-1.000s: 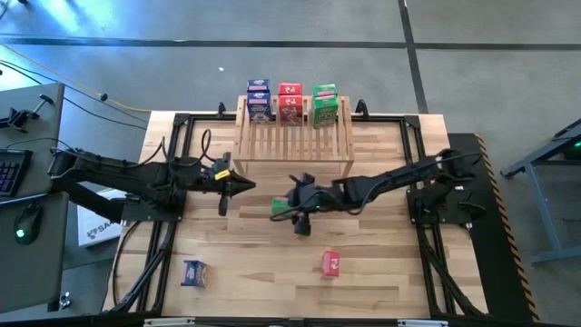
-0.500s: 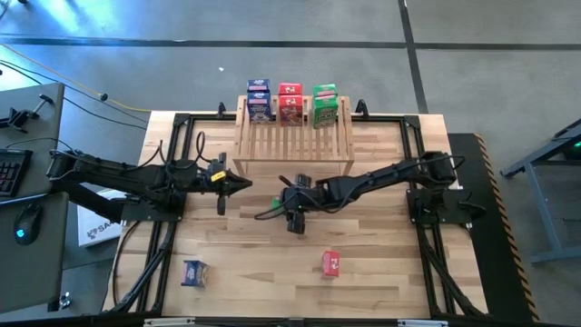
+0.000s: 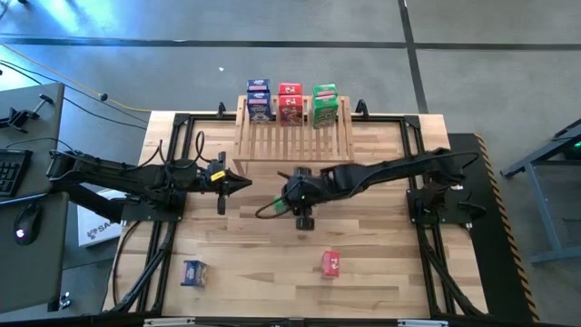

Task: Stack cereal on shelf
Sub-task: Put the green cereal box on the shelf aligned with the other green cereal boxes

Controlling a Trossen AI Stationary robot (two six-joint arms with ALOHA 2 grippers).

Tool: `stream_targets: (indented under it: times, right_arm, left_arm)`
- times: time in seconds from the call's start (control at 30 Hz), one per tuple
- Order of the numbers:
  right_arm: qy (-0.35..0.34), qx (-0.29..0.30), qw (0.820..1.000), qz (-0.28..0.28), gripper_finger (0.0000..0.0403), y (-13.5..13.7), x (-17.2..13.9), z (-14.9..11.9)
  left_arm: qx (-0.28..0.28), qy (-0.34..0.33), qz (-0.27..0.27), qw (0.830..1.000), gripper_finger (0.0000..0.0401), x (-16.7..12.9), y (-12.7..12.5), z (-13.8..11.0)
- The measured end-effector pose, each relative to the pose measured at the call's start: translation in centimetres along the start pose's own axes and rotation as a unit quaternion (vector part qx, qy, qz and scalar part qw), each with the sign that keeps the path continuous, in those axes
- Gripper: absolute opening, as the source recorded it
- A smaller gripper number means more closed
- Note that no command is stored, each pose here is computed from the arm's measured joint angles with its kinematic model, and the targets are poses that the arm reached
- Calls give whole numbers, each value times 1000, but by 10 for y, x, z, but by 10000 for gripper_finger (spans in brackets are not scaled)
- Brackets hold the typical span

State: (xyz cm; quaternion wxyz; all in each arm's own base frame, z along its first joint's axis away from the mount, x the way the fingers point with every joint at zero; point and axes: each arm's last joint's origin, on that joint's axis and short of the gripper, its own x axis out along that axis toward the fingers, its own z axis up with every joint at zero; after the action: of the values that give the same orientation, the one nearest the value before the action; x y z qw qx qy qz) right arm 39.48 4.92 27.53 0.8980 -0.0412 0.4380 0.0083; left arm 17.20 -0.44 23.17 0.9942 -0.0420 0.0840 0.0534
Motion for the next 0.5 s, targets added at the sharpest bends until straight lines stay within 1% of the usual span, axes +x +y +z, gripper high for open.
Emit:
stream_targets:
  times: [0.13, 0.23, 0.33, 0.4, 0.47, 0.5]
  right_arm:
    - [14, -60, 998, -24, 133, -15, -57, 26]
    - [40, -91, 993, -55, 133, -36, -101, 36]
    - [62, -109, 989, -74, 133, -61, -137, 39]
    - [68, -109, 988, -83, 133, -81, -155, 37]
    - [83, -102, 987, -90, 133, -102, -166, 31]
    - [79, -96, 988, -91, 133, -113, -171, 28]
  left_arm:
    - [-10, -3, 12, 1000, 7, 0, 3, 1]
    - [-19, -2, 17, 1000, 7, 0, 4, 0]
    - [-21, -3, 20, 1000, 7, 0, 4, 1]
    - [-19, -5, 29, 999, 7, 0, 4, 1]
    - [-20, -8, 34, 999, 7, 0, 5, 1]
    - [-19, -8, 37, 999, 7, 0, 5, 1]
